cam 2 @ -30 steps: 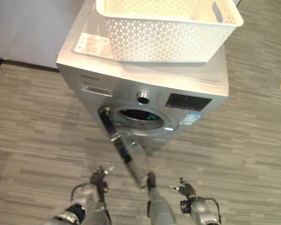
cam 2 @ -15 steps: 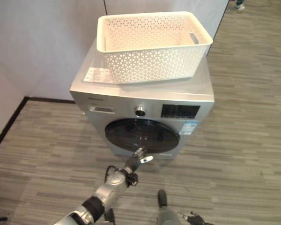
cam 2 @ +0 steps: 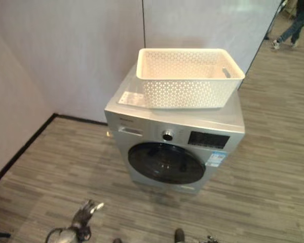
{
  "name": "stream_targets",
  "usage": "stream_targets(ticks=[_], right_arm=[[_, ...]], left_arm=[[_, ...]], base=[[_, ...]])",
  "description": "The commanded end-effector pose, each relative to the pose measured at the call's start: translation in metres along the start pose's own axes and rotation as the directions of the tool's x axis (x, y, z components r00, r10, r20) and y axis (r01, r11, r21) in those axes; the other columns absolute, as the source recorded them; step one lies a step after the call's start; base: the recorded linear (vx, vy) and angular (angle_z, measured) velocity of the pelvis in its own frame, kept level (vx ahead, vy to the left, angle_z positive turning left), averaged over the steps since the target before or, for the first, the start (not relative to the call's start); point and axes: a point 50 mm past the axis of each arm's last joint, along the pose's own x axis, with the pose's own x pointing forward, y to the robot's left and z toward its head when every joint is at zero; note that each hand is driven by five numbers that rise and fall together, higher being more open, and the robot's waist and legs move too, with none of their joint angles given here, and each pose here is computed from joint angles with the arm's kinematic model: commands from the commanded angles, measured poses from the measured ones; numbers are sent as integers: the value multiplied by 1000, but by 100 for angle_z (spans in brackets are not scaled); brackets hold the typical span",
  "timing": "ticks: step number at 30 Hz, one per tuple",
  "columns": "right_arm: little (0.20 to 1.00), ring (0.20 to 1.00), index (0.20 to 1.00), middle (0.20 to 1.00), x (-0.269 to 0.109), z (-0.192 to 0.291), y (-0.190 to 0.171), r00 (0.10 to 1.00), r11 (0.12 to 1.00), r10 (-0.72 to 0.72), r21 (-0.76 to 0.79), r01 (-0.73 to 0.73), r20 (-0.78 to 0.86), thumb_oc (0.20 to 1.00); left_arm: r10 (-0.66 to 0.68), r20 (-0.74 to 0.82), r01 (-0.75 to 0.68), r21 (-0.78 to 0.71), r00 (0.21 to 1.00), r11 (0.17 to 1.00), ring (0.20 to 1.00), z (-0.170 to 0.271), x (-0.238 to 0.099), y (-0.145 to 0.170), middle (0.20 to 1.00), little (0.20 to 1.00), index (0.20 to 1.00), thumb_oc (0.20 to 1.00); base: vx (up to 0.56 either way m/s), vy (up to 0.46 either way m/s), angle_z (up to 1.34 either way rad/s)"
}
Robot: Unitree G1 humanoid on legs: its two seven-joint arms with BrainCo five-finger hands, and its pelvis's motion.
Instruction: Grab the laundry basket,head to the washer,open it,put in the laundry and shut it.
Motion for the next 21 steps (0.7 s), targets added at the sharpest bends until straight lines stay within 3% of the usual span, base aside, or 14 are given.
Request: stream_targets(ticks=[1, 5, 9, 21], right_arm=[[1000, 1000, 1000, 1000, 3, 11, 8, 999, 998, -2, 69, -1, 40, 1000], [1000, 1000, 1000, 1000, 1, -4, 18, 1000, 995, -18, 94, 20, -13, 1000], [1000, 1000, 1000, 1000, 1, -9, 16, 999, 996, -25, 79, 28, -42, 1000], [1000, 1000, 1000, 1000, 3, 2, 14, 999, 998, -35, 57, 35, -11, 1000]], left_arm=[[59, 91, -65, 67, 994, 996, 1000, 29, 10, 4, 1000, 1000, 1000, 1000], [209, -30, -205, 97, 977, 974, 1000, 0, 6, 13, 1000, 1000, 1000, 1000], [205, -81, -198, 83, 975, 977, 1000, -13, 3, 9, 1000, 1000, 1000, 1000], [125, -33, -124, 37, 992, 992, 1000, -2, 7, -10, 1000, 1000, 1000, 1000]], base=[[0, 0, 0], [0, 0, 0], [3, 2, -1], [0, 0, 0]])
